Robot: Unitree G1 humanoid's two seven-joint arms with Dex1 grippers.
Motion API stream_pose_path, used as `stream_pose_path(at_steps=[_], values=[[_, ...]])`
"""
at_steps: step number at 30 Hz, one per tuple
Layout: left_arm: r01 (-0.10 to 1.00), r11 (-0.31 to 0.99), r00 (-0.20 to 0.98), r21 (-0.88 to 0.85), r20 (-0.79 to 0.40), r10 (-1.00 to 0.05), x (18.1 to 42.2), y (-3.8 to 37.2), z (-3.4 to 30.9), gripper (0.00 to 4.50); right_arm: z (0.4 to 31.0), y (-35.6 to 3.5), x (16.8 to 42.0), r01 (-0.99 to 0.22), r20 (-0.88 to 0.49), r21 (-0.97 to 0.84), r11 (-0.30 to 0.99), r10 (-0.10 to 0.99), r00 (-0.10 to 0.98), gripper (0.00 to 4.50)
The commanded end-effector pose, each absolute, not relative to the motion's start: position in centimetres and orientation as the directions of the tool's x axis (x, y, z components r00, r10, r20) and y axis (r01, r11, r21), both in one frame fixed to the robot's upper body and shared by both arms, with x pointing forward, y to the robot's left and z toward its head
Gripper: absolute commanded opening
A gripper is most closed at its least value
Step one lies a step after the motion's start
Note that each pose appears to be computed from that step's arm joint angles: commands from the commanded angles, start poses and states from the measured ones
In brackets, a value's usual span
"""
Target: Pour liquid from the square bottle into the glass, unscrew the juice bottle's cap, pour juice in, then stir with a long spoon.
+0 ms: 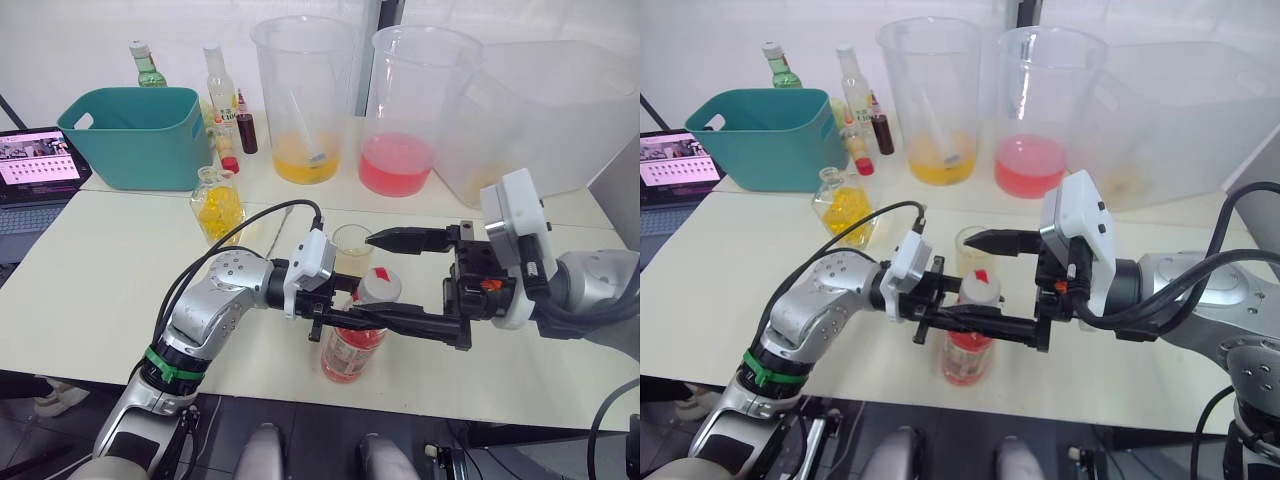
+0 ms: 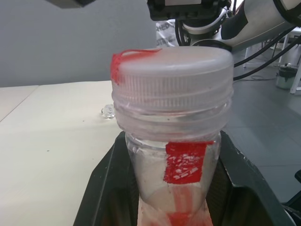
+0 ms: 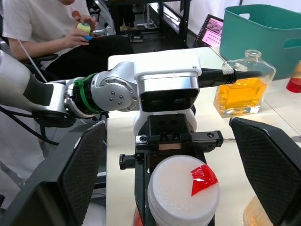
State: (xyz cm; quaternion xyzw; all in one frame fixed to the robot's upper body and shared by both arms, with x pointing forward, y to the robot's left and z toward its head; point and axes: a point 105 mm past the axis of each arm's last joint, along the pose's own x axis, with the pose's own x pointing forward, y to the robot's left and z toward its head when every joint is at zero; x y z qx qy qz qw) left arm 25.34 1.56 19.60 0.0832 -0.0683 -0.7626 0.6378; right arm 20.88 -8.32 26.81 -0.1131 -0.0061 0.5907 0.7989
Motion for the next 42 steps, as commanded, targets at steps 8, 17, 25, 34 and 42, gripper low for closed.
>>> stream_pose_path(at_steps=[8, 17, 25, 34, 42], values=[[0.958, -0.083, -0.074, 0.274, -0.044, -0.996, 26.5, 1.7, 20.0, 1.38, 25.5, -8.4, 21.5, -0.888, -0.136, -0.22, 0.403, 0.889, 0.437, 4.45], [0.958, -0.086, -0.076, 0.274, -0.046, -0.996, 26.6, 1.5, 20.1, 1.38, 25.3, -7.9, 21.0, -0.901, -0.098, -0.188, 0.391, 0.905, 0.413, 1.87], [0.951, -0.103, -0.082, 0.29, -0.084, -0.993, 26.5, 1.6, 20.0, 1.38, 23.4, -7.1, 20.9, -0.95, -0.251, -0.292, 0.109, 0.95, 0.186, 1.72], [0.943, -0.097, -0.06, 0.317, -0.123, -0.991, 26.7, 2.3, 19.9, 1.38, 23.6, -6.4, 23.3, -0.863, -0.434, -0.369, -0.344, 0.885, -0.168, 1.72], [0.945, -0.084, -0.045, 0.317, -0.128, -0.991, 26.5, 2.5, 19.8, 1.38, 25.3, -8.3, 24.3, -0.885, -0.445, -0.281, -0.372, 0.867, -0.223, 3.42]])
